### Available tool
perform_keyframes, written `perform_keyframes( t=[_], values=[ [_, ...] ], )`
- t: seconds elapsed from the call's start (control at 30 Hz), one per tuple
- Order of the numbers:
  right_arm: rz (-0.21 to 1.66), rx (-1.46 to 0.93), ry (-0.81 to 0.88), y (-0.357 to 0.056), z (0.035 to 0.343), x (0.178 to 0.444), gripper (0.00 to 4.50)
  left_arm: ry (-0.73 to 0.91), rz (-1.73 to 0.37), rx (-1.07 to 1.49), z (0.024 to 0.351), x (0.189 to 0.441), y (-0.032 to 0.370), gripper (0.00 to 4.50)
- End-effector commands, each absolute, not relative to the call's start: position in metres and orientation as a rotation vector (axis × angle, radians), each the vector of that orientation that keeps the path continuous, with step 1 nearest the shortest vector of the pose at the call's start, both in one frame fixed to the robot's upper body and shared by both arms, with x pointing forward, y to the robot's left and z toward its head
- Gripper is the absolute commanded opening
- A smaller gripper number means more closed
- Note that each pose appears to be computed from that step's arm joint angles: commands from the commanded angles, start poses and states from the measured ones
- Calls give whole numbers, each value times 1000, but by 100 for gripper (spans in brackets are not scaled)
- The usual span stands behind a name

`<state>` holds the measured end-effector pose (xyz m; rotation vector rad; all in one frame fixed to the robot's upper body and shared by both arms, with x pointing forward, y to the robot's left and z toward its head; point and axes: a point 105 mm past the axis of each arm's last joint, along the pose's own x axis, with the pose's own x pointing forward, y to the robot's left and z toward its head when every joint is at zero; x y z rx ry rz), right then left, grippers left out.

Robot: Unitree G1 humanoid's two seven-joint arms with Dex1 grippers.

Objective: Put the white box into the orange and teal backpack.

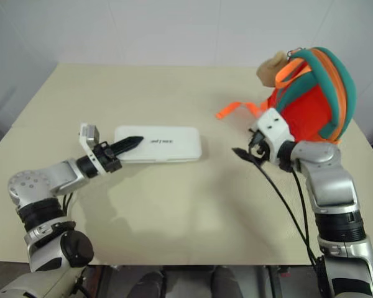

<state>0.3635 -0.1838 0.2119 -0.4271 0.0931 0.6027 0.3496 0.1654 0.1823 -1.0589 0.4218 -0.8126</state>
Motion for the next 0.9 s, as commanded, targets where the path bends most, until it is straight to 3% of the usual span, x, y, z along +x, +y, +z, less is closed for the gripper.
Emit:
perform_keyframes(
  t=[0.03,0.2,0.47,0.9],
  values=[
    [531,-333,11,-190,234,362,450,366,-862,-1096,203,350,169,129],
    [428,-141,-21,-205,242,362,450,346,-860,-1118,211,351,177,129],
    [250,-49,-36,-231,243,375,450,314,-821,-1113,221,355,189,129],
    [233,21,-139,-230,244,411,450,341,-863,-1126,216,352,176,129]
  ],
)
